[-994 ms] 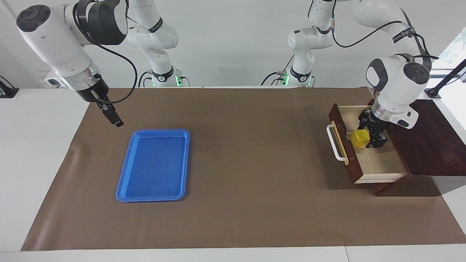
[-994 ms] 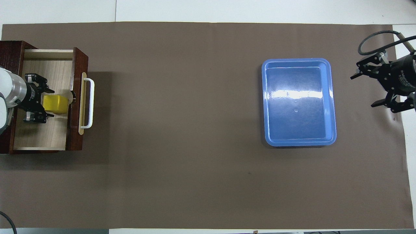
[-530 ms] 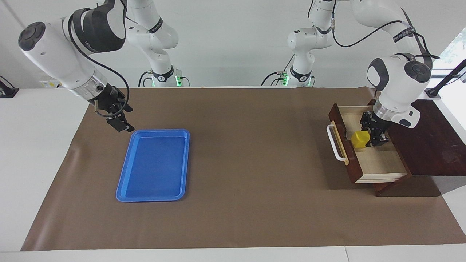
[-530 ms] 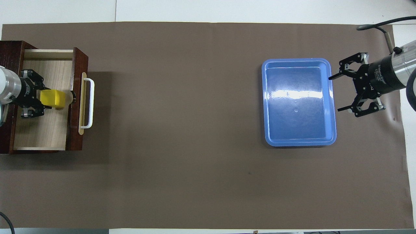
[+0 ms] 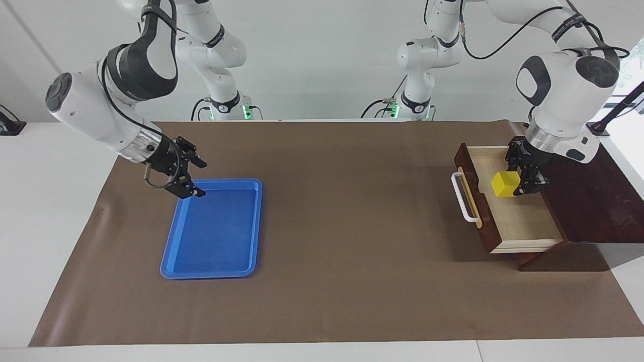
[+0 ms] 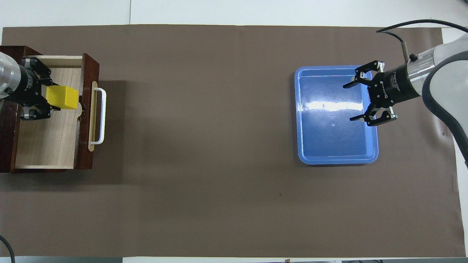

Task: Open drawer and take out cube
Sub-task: 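Lift the cube with the left gripper while the right gripper approaches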

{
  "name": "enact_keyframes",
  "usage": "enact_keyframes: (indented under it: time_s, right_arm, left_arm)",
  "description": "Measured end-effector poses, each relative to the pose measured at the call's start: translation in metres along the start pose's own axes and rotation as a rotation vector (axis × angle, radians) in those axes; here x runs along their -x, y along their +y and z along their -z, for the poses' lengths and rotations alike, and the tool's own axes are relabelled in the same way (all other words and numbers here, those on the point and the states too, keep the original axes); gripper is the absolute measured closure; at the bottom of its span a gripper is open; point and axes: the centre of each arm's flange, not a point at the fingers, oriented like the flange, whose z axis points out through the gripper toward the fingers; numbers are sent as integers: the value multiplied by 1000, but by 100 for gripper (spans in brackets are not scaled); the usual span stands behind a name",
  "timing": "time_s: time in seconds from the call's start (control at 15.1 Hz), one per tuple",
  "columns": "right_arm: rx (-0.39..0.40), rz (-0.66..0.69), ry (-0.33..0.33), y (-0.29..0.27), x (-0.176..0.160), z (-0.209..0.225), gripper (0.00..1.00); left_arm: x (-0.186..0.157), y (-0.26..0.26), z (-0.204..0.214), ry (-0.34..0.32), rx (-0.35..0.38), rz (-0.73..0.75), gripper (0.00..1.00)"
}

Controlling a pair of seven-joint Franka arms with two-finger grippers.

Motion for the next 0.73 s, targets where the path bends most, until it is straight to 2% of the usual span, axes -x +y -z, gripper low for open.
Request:
enact_keyframes:
  time_s: [0.33,0.53,0.73]
  right_arm:
    - [-12,2,-141,-11,42,-31,6]
    - [-24,-25,-248,-17,53,-42,6]
    - [-27,-6,-267,-18,73,-52,6]
  left_arm:
    - [84,-9,7,7,-41,117,44]
    - [135,-18,6,-4,-46,178,44]
    - [189,-24,1,-10,-54,203,44]
